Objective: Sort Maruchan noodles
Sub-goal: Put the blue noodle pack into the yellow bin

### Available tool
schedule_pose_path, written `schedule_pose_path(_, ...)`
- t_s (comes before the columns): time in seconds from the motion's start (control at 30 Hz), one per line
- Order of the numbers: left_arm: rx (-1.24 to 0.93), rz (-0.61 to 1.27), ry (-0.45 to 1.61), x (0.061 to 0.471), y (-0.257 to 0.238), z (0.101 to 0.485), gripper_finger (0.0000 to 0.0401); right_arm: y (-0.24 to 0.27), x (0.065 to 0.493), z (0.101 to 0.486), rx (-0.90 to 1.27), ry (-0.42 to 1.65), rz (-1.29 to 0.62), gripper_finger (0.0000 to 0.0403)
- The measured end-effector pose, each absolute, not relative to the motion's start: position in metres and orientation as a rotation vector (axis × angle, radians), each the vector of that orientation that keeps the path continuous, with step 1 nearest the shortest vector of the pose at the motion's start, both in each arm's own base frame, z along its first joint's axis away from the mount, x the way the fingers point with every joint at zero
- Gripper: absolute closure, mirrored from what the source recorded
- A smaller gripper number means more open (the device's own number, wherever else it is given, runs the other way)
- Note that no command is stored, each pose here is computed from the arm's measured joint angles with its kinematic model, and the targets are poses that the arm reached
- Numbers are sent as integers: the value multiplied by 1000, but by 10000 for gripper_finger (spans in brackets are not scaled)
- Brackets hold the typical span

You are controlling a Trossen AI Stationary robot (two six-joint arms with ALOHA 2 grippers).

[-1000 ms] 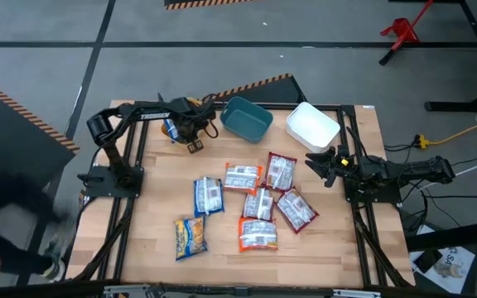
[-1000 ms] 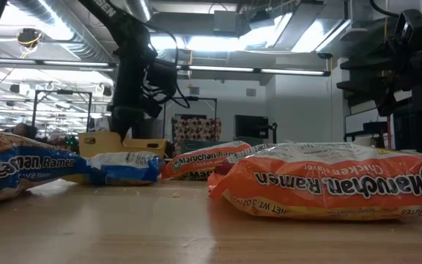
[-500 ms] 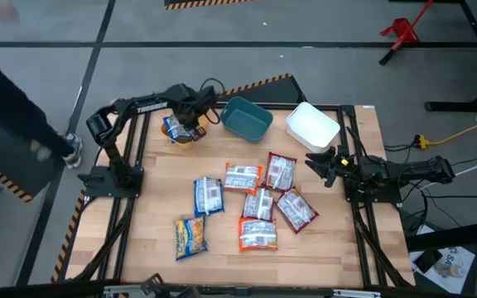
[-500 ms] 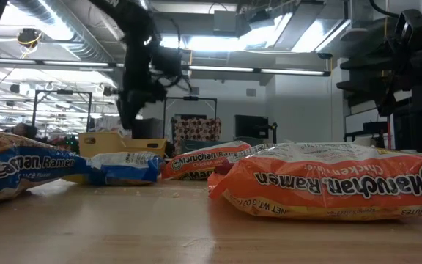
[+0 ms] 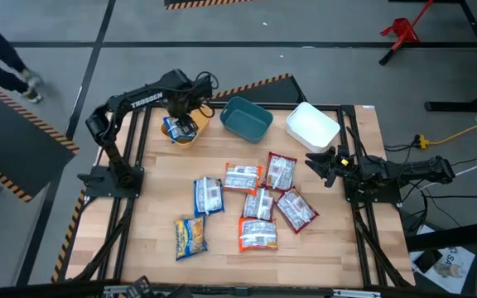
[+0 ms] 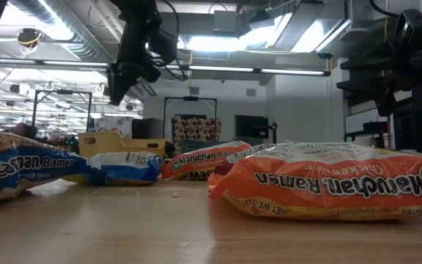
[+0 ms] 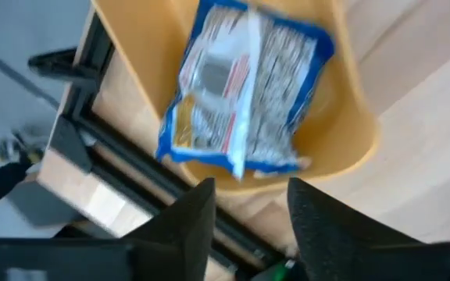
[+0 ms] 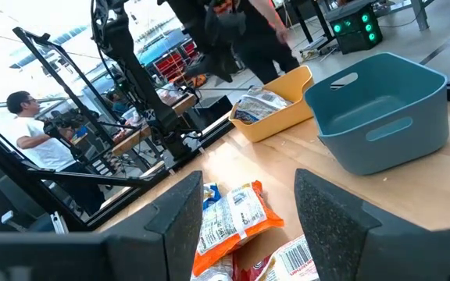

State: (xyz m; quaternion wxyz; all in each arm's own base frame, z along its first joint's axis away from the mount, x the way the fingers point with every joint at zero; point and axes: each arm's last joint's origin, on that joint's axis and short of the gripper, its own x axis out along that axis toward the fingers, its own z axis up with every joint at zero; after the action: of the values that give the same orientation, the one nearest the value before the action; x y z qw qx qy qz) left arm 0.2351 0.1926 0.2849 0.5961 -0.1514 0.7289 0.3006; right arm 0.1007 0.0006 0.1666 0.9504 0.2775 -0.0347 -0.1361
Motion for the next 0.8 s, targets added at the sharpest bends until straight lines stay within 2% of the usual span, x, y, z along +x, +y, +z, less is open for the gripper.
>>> schedule_pose_path(0.17, -280, 779, 1742, 230, 196, 284, 200, 1, 101, 167, 564, -71, -277, 212)
schedule_pose_path(0.27, -333, 800, 1732, 224, 203, 284, 186, 1, 101, 167, 564, -70, -277, 212)
schedule_pose_path(0.57, -427, 857, 1704, 206, 222, 282, 185, 1, 101, 167, 561, -70, -277, 212)
schedule_pose_path(0.8, -430, 794, 1783, 212, 205, 258, 185, 1, 101, 167, 561, -70, -276, 212)
